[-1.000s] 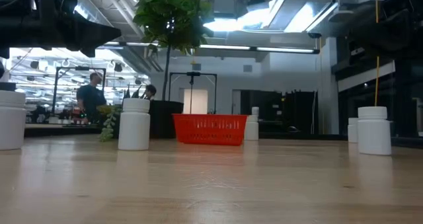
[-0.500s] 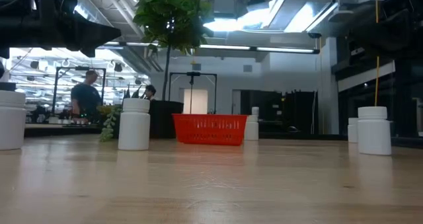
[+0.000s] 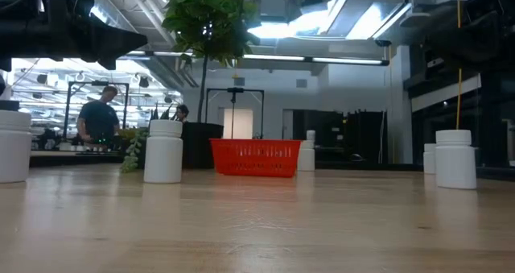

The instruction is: Pick and place pill bottles into a basket

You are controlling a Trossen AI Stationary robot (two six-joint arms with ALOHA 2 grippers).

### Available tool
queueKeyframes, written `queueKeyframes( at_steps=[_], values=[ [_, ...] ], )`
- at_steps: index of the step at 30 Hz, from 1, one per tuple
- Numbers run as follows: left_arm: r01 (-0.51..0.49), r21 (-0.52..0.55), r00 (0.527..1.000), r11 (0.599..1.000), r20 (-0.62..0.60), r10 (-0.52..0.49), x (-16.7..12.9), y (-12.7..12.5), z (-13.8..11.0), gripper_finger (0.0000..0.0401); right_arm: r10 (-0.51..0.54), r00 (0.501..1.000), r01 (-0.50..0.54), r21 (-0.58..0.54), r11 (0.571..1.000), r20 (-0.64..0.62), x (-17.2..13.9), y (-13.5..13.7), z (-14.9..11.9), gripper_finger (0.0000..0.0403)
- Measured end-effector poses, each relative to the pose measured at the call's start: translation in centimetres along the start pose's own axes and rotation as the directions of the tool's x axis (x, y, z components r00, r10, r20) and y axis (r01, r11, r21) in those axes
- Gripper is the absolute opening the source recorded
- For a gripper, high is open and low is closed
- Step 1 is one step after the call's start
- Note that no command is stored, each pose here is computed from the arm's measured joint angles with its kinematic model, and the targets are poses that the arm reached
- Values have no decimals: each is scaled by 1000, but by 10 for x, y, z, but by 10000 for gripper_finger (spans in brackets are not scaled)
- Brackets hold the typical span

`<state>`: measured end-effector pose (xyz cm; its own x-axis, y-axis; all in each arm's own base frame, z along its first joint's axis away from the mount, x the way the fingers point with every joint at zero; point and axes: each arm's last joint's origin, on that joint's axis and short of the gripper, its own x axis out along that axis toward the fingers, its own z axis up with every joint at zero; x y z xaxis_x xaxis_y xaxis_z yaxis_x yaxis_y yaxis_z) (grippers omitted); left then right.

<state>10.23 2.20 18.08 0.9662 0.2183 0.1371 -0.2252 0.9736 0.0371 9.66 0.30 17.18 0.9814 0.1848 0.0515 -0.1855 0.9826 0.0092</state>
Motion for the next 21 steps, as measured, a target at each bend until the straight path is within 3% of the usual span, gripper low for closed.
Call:
queueKeyframes(
  at_steps=[21],
  values=[
    [0, 0, 1000, 1000, 0, 0, 0, 0, 0, 11, 0, 1000, 0, 0, 1000, 0, 0, 0, 0, 19]
  ],
)
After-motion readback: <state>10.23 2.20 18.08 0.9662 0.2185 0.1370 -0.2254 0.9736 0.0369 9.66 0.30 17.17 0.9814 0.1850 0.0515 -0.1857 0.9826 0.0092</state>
